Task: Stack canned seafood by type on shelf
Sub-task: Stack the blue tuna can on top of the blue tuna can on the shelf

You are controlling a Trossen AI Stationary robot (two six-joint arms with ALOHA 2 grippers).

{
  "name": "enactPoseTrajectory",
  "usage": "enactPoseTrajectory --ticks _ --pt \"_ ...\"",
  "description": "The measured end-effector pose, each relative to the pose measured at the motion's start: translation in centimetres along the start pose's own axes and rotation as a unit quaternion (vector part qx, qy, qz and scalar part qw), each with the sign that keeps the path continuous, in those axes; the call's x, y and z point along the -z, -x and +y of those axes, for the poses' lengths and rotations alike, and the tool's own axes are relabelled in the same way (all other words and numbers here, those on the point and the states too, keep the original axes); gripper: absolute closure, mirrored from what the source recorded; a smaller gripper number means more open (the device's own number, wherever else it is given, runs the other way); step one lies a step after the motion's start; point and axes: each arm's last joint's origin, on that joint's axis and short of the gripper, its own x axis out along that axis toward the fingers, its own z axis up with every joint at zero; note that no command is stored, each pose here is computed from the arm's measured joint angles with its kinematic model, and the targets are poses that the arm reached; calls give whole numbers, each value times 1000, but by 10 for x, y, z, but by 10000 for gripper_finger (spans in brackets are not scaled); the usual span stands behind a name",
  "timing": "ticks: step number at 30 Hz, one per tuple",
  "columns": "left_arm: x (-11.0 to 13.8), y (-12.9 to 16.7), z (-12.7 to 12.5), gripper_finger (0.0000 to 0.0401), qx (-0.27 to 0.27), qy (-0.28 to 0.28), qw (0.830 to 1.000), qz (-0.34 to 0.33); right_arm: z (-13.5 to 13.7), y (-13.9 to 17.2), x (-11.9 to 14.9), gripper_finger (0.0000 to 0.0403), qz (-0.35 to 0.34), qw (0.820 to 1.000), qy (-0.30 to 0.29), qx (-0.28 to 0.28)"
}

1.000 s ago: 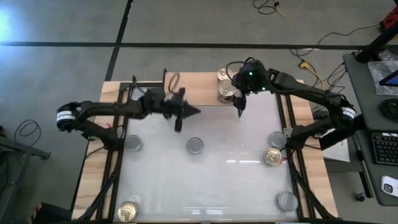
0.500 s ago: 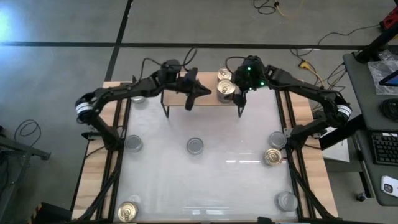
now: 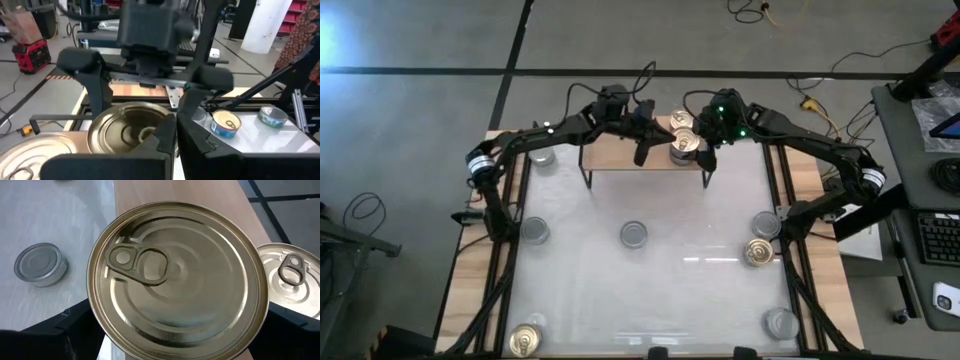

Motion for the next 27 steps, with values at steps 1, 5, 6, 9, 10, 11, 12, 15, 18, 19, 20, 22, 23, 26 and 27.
enactPoseTrajectory --ticks 1,5,6,9,10,11,12,15,18,19,20,22,23,26,27 --pt "0 -3 2 401 0 0 1000 0 0 0 0 35 0 1000 1 0" --pt "-1 -13 10 401 -1 2 1000 1 0 0 0 35 0 1000 1 0" --pt "-1 -16 12 401 0 3 1000 2 0 0 0 35 0 1000 1 0" --pt "1 -24 17 401 1 11 1000 11 0 0 0 35 0 1000 1 0" --pt "2 -26 19 401 3 15 1000 15 0 0 0 35 1 1000 -1 0" --pt "2 -28 20 401 4 16 1000 17 0 -1 1 35 1 1000 -2 -1" --pt "2 -30 21 401 5 14 1000 15 0 -1 2 35 2 1000 -3 -1" --pt "-1 -32 23 401 4 9 1000 12 1 -3 4 35 6 1000 -6 -2" --pt "4 -35 25 401 4 13 1000 19 1 -4 5 35 3 1000 -4 -1" --pt "6 -36 25 401 5 14 1000 21 0 -4 4 35 1 1000 -4 -1" --pt "7 -36 25 401 5 13 1000 22 0 -4 4 35 0 1000 -3 0" --pt "6 -37 24 401 6 11 1000 20 0 -4 4 35 -2 1000 0 1" --pt "6 -38 23 401 7 10 1000 20 0 -4 4 35 -2 1000 1 1" --pt "7 -42 17 401 -1 7 1000 25 0 -5 4 35 -2 1000 0 1" --pt "7 -43 16 401 -2 5 1000 25 0 -5 4 35 -2 1000 -1 1"
